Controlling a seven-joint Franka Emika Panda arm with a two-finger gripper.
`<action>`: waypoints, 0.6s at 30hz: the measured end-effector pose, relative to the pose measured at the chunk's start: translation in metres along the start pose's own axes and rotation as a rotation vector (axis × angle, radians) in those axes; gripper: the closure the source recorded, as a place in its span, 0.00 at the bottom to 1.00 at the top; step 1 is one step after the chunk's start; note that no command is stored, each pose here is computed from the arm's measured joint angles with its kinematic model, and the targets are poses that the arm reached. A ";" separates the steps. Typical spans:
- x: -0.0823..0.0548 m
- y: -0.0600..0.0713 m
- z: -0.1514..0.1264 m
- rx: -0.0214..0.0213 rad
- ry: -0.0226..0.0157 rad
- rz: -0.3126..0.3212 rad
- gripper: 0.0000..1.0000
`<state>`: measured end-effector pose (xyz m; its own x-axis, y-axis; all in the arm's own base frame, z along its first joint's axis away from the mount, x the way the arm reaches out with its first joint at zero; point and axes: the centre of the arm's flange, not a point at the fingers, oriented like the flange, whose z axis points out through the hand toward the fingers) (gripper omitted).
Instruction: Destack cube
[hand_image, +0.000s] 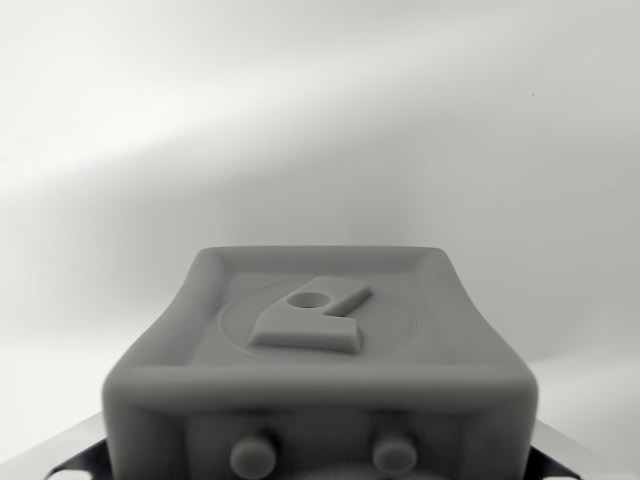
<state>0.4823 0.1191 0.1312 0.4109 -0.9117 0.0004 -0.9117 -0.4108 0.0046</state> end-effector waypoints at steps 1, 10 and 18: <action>0.000 0.000 0.001 -0.0002 0.0000 0.000 1.00; 0.000 0.000 0.011 -0.0010 0.0001 0.000 1.00; 0.000 0.000 0.015 -0.0003 0.0002 0.000 1.00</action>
<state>0.4825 0.1193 0.1162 0.4111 -0.9116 0.0006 -0.9116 -0.4111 0.0049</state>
